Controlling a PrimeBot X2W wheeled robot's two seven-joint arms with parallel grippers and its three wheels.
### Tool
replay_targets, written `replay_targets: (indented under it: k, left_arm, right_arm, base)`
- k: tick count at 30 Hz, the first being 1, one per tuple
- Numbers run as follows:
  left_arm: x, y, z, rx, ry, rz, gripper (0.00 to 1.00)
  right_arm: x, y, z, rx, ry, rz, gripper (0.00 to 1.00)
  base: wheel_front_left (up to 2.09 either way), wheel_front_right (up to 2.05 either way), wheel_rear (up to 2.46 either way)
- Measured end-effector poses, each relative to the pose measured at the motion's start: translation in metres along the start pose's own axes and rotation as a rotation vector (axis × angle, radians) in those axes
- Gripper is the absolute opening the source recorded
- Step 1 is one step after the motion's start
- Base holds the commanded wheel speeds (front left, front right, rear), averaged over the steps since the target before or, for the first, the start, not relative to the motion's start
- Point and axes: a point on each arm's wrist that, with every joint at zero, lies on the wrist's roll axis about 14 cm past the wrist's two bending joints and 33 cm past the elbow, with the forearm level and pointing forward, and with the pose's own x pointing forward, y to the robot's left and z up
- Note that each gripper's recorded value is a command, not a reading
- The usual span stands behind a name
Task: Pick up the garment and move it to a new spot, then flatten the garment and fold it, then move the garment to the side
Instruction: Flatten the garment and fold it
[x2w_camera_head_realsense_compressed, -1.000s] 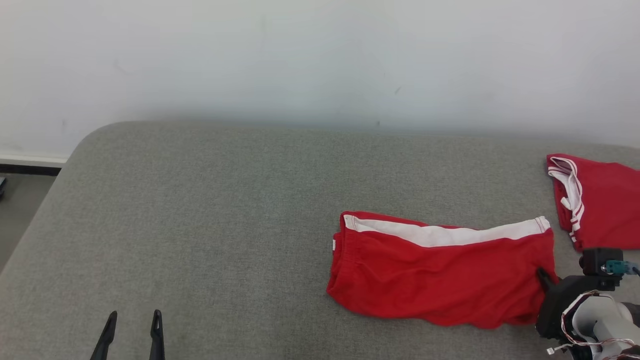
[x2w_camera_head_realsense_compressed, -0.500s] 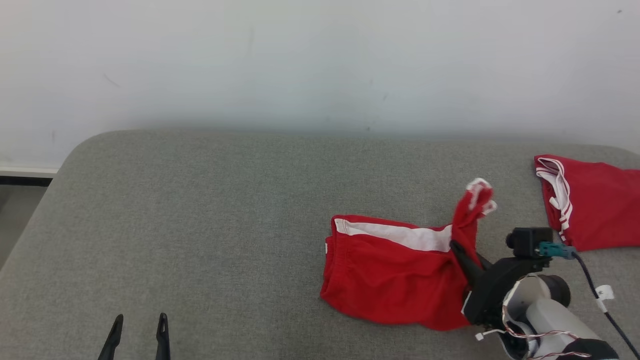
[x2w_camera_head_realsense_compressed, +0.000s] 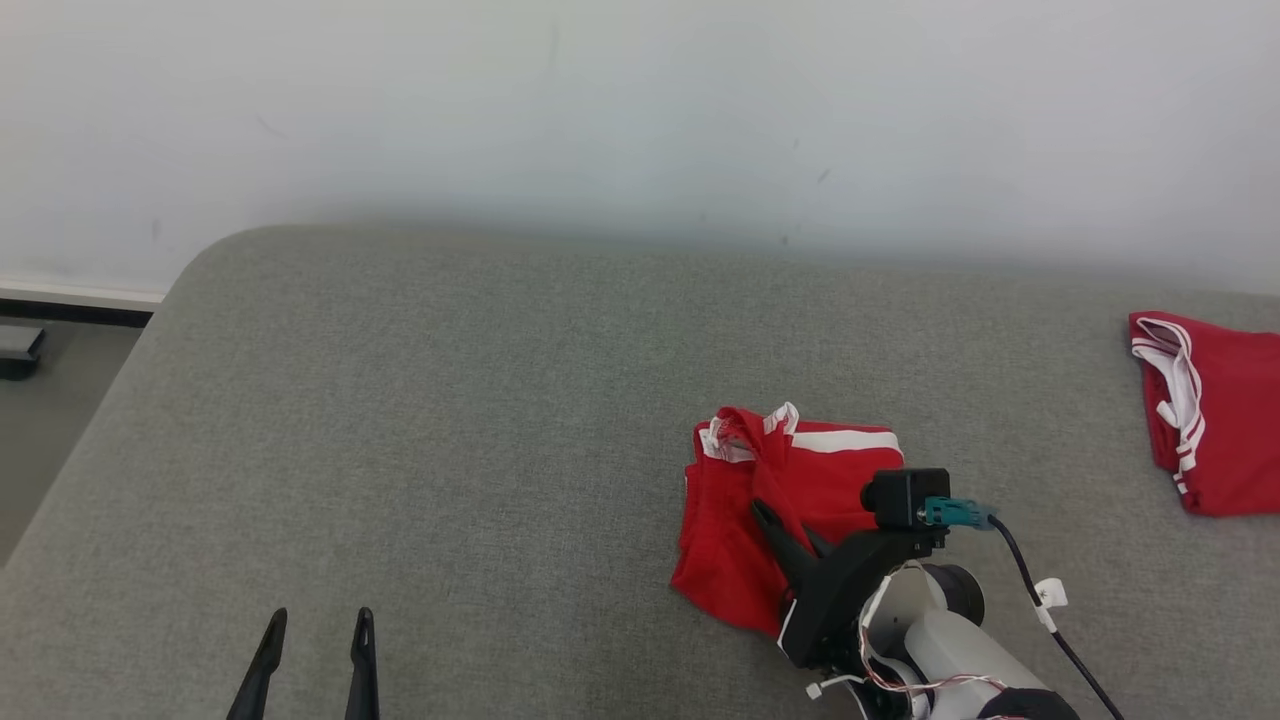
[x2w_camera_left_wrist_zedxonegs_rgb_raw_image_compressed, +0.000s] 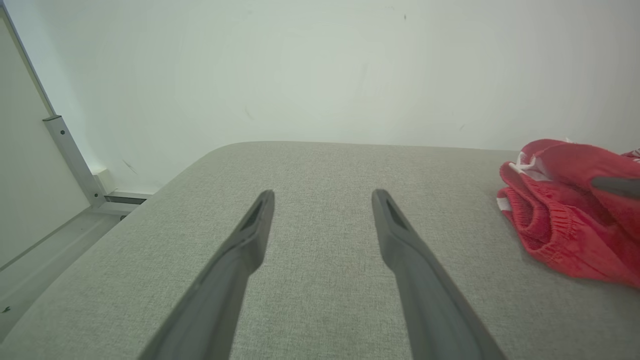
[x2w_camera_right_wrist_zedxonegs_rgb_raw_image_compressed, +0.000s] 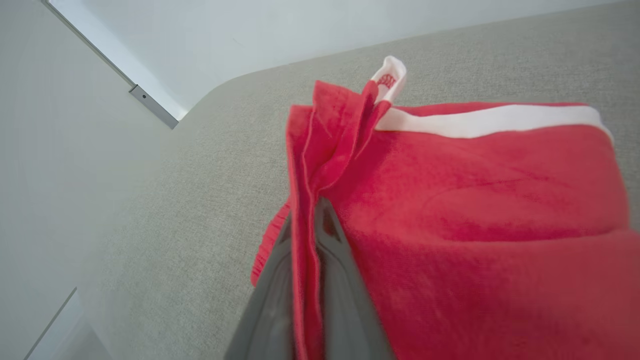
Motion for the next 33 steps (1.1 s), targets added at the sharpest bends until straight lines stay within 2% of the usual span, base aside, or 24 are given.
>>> replay_targets:
  k: [7, 8, 9, 10, 17, 23, 33]
  left_arm:
    - [0.002, 0.001, -0.002, -0.005, 0.007, 0.009, 1.0]
    - [0.002, 0.002, -0.002, -0.006, 0.008, 0.012, 1.0]
    - [0.002, 0.003, -0.002, -0.007, 0.008, 0.015, 1.0]
    - [0.001, 0.003, -0.003, -0.008, 0.008, 0.016, 1.0]
    - [0.0, 0.004, 0.0, -0.01, -0.001, 0.018, 1.0]
    - [0.0, 0.004, 0.002, -0.007, -0.008, 0.012, 1.0]
    - [0.004, 0.0, 0.004, -0.001, -0.016, -0.009, 1.0]
  right_arm:
    - [0.018, 0.009, -0.011, 0.016, 0.019, -0.007, 0.0]
    - [0.019, 0.01, -0.013, 0.012, 0.024, -0.007, 0.12]
    - [0.02, 0.011, -0.014, 0.007, 0.025, -0.006, 0.46]
    - [0.02, 0.012, -0.014, 0.008, 0.021, -0.005, 1.0]
    - [0.014, 0.014, 0.02, -0.03, -0.124, 0.013, 1.0]
    - [-0.014, -0.024, 0.063, -0.097, -0.294, -0.055, 1.0]
    - [-0.059, -0.081, 0.069, -0.132, -0.368, -0.2, 1.0]
  base:
    - [0.0, 0.0, 0.0]
    - [0.0, 0.0, 0.0]
    - [0.0, 0.0, 0.0]
    - [0.0, 0.0, 0.0]
    - [0.0, 0.0, 0.0]
    - [0.0, 0.0, 0.0]
    - [0.0, 0.0, 0.0]
